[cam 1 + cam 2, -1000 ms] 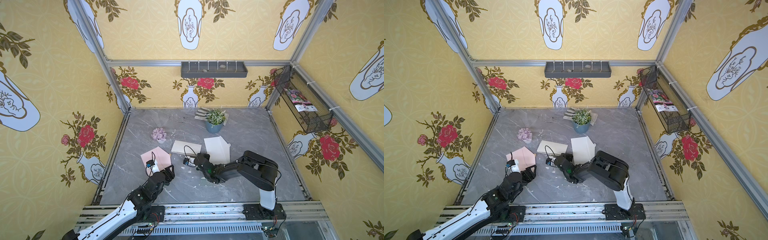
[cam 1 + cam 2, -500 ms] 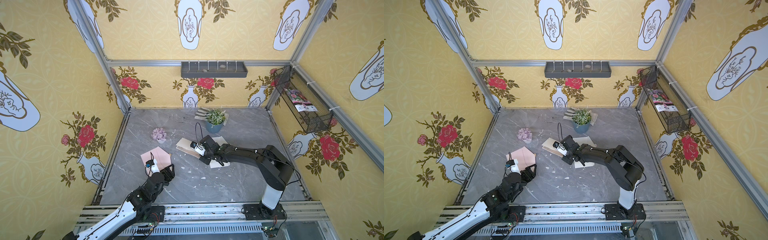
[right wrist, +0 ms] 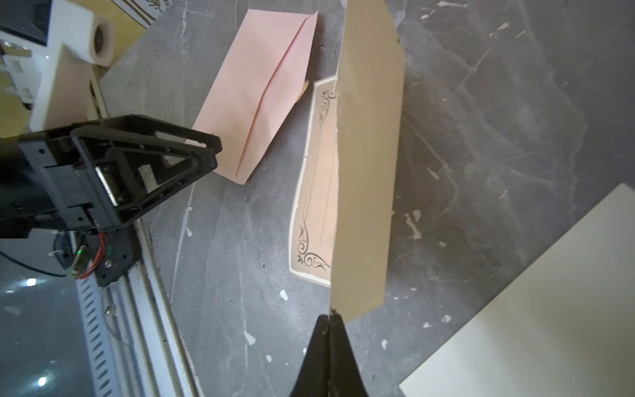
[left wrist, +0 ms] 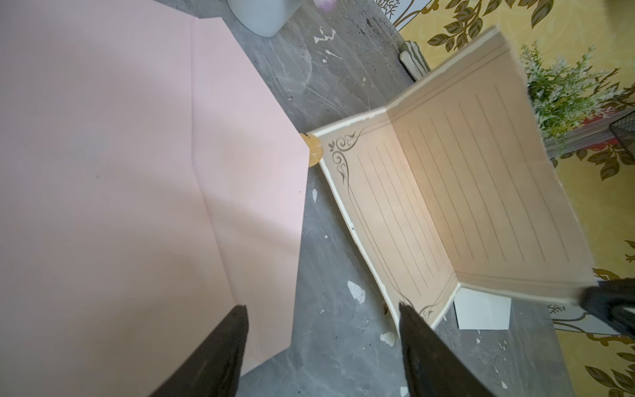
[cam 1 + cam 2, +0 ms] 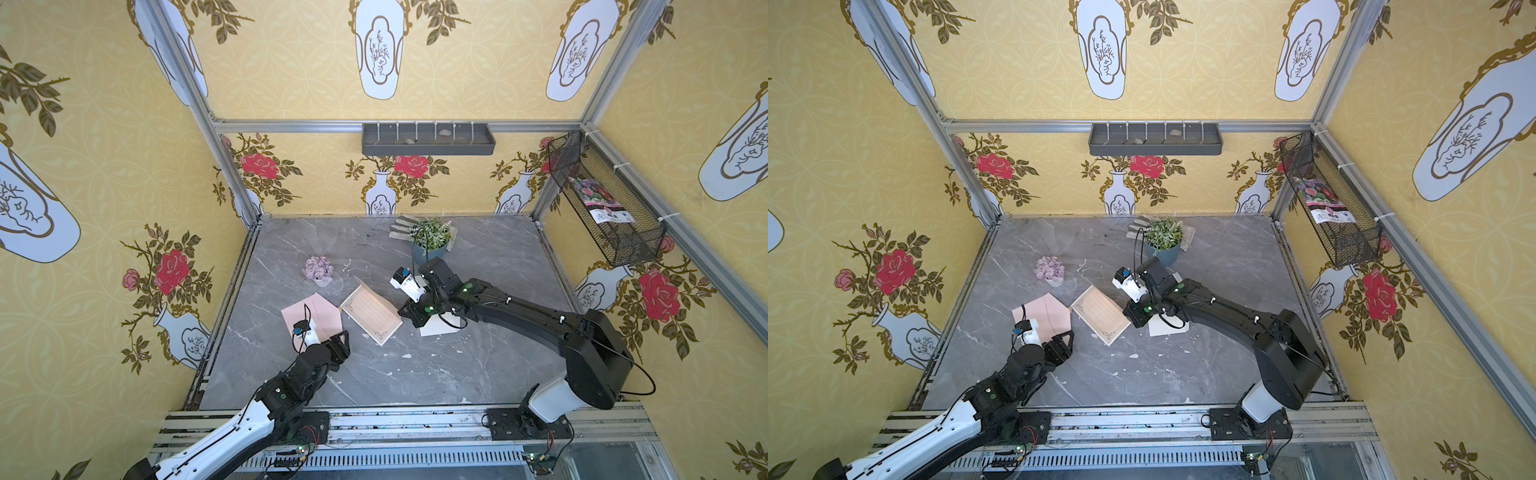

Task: Take the letter paper out of the envelope
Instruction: Unfold the letter paper at the center of the board.

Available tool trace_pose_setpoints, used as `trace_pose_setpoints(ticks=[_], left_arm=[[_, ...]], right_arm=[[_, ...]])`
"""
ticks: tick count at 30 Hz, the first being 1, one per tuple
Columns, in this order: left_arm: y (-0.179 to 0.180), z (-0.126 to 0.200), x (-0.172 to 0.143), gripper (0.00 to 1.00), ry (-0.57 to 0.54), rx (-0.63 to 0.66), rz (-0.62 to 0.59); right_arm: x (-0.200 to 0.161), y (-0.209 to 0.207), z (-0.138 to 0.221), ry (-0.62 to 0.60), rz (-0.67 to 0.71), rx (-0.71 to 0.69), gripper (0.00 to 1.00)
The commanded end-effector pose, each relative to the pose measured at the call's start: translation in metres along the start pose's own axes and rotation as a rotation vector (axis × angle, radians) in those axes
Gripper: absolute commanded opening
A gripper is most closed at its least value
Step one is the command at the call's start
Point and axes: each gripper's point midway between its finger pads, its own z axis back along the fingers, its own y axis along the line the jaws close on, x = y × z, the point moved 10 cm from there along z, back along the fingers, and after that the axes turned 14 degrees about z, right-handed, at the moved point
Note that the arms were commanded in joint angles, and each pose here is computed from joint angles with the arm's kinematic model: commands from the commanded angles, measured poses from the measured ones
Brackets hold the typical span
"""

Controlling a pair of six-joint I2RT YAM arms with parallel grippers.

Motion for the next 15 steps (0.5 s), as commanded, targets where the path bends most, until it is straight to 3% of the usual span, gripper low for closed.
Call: trace_pose_setpoints(ticks=[1,5,9,15], left_arm=[[0.009,0.0,-0.003,0.71,0.029,0.059,-0.038],[0.006,0.0,-0.003,0.71,0.036,0.048,-0.041],[0.0,0.001,-0.001,0.69,0.038,0.031,-0.047],[-0.018,-0.002,0.001,0.69,0.061,0.027,-0.082]], right_arm=[[-0.017,0.001,-0.001,-0.024,-0.153,0.101,0.0],[-0.036,0.002,-0.011,-0.034,-0.247,0.145,0.0],[-0.043,0.007,-0.008,-0.137,-0.281,0.194,0.0],[-0.056,0.006,-0.01,-0.179,-0.349,0.19,0.0]])
